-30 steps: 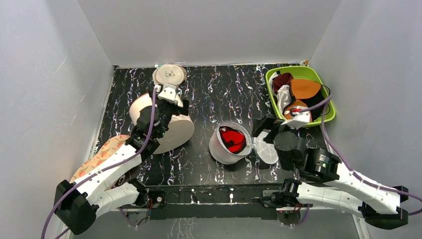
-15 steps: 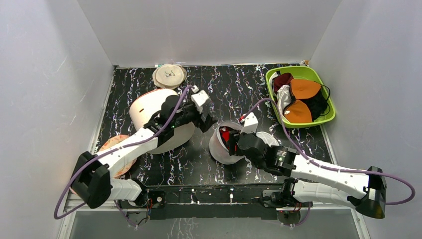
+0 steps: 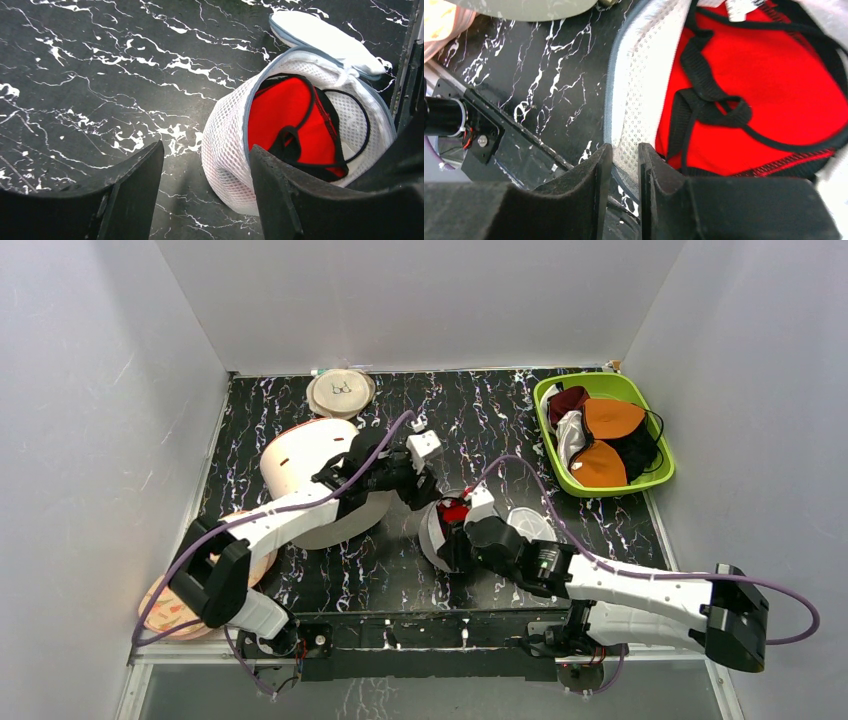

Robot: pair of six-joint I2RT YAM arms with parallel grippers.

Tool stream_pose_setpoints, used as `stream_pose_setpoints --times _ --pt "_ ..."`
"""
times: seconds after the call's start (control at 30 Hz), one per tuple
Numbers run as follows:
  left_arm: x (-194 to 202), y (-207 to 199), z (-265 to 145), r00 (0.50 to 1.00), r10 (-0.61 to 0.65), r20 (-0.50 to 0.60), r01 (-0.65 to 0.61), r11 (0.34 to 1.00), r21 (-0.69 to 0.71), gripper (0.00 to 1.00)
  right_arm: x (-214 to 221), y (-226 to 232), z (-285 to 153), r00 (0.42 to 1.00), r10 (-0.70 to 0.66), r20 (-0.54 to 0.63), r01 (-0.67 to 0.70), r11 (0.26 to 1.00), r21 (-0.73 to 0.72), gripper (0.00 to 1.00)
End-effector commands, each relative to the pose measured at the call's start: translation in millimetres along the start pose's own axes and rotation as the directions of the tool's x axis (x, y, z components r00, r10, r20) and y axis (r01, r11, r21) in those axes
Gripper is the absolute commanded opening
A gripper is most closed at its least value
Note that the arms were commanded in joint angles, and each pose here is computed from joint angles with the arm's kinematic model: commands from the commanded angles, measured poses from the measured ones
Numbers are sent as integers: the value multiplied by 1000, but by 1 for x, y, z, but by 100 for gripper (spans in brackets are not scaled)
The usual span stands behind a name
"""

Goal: Unzip the laundry bag and remove the bra
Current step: Pick up the bra from the laundry bag.

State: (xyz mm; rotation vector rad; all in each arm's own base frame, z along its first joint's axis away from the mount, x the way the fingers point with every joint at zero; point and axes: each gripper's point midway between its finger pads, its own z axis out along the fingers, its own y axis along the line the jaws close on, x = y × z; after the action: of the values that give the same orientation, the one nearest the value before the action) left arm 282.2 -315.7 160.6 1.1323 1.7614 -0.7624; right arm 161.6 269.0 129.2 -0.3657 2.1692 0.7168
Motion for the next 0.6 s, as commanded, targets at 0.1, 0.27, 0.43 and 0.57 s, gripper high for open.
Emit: stream_pose_setpoints --times 0.1,0.27,0.43,0.57 --pt "4 -11 9 996 -27 -81 35 995 97 55 -1 20 9 999 35 -10 -36 996 -79 26" --pt "-1 -23 4 999 3 -52 5 988 153 63 -25 14 -5 998 25 52 -23 999 -31 38" --pt "-1 -25 5 998 14 -55 -5 988 157 61 -56 -7 -25 993 -1 114 -12 993 114 50" --pt "-1 -26 5 998 23 -55 -14 989 149 59 -69 -46 -30 995 9 102 -33 971 238 52"
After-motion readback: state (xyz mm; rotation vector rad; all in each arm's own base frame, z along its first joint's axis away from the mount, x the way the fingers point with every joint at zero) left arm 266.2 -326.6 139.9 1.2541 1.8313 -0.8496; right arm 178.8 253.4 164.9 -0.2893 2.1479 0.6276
